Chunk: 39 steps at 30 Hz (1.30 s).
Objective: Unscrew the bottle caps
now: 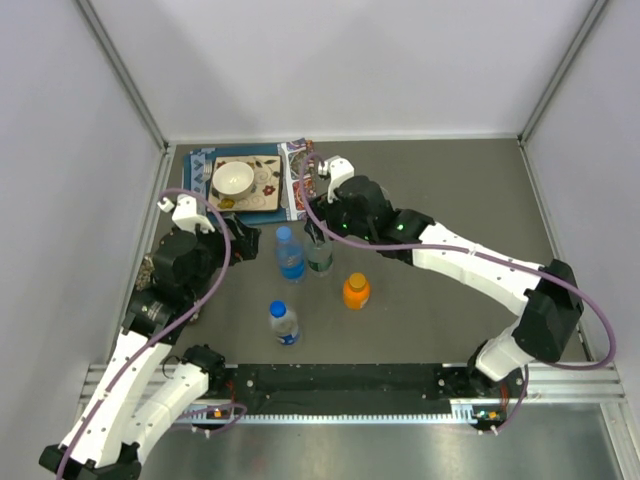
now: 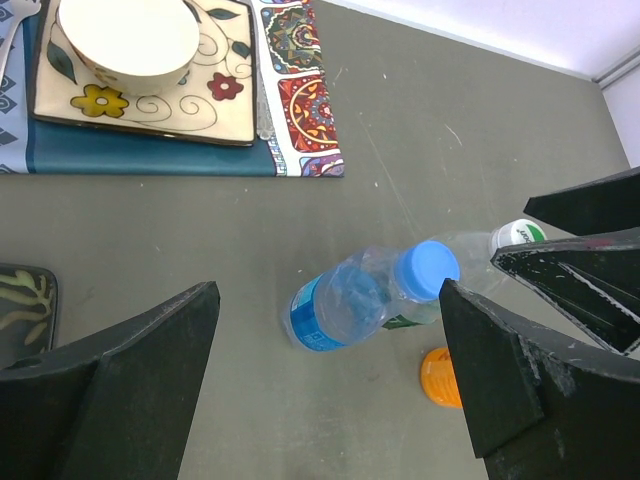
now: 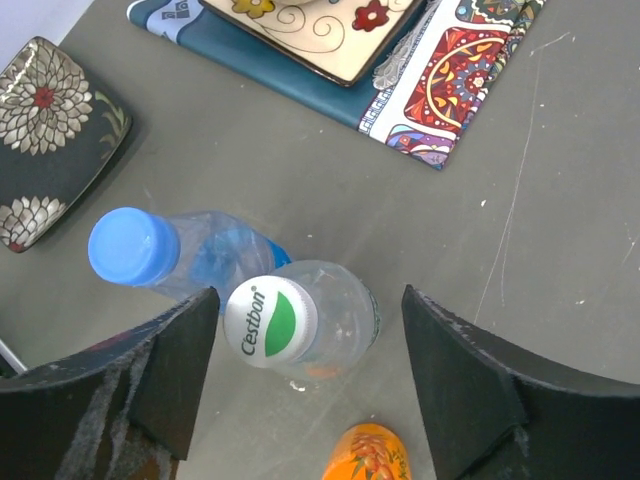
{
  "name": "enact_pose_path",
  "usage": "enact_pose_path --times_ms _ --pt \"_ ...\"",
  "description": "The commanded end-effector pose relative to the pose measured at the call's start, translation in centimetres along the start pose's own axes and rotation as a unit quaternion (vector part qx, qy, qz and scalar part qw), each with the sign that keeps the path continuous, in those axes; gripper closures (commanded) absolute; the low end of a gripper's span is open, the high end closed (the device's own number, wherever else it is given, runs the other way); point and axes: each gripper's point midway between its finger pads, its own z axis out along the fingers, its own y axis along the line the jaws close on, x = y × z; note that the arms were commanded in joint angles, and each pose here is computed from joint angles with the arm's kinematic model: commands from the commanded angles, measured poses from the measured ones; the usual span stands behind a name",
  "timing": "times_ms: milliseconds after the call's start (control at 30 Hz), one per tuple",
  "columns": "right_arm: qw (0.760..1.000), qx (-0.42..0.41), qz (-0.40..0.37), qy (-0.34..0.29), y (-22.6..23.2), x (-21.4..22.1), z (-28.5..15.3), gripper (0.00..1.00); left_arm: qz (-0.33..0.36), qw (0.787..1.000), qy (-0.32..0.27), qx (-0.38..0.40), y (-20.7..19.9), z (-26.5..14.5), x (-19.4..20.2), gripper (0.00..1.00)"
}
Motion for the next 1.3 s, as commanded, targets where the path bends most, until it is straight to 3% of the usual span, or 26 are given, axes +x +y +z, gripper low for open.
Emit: enact_pose_path --times_ms 0,467,667,900,1067,1133,1267 --pt "0.999 -0.019 0.001 -0.034 1.4 -2.6 0.0 0.29 0.005 1.000 -0.019 0.005 -0.2 -0.4 -0.9 0.03" --pt "0.999 -0.004 0.003 -0.038 0.6 -1.9 -1.0 0.56 -0.002 1.000 -0.018 0.005 -0.2 -0.4 -0.9 0.03" --pt "0.997 0.013 -0.002 -0.071 -0.4 -3.8 -4.0 0.72 -0.004 1.000 -0.025 0.012 -0.9 -0.1 -1.9 0.03" --pt "0.985 0.073 0.004 -0.159 -2.9 -9.5 -10.3 0.77 -0.008 0.998 -0.061 0.026 -2.6 0.4 -5.3 0.04" --pt "0.979 0.079 0.086 -0.166 -5.6 -11.7 -13.8 1.00 0.002 0.988 -0.128 0.081 -5.6 1.1 -9.5 0.02" --pt "0.977 0.044 0.128 -0.162 -6.9 -11.8 -14.3 1.00 0.011 0.979 -0.142 0.148 -8.6 0.3 -11.3 0.02" --pt "0.961 -0.063 0.206 -0.172 -6.9 -12.4 -15.6 1.00 -0.005 0.964 -0.074 0.256 -13.9 1.7 -11.6 0.01"
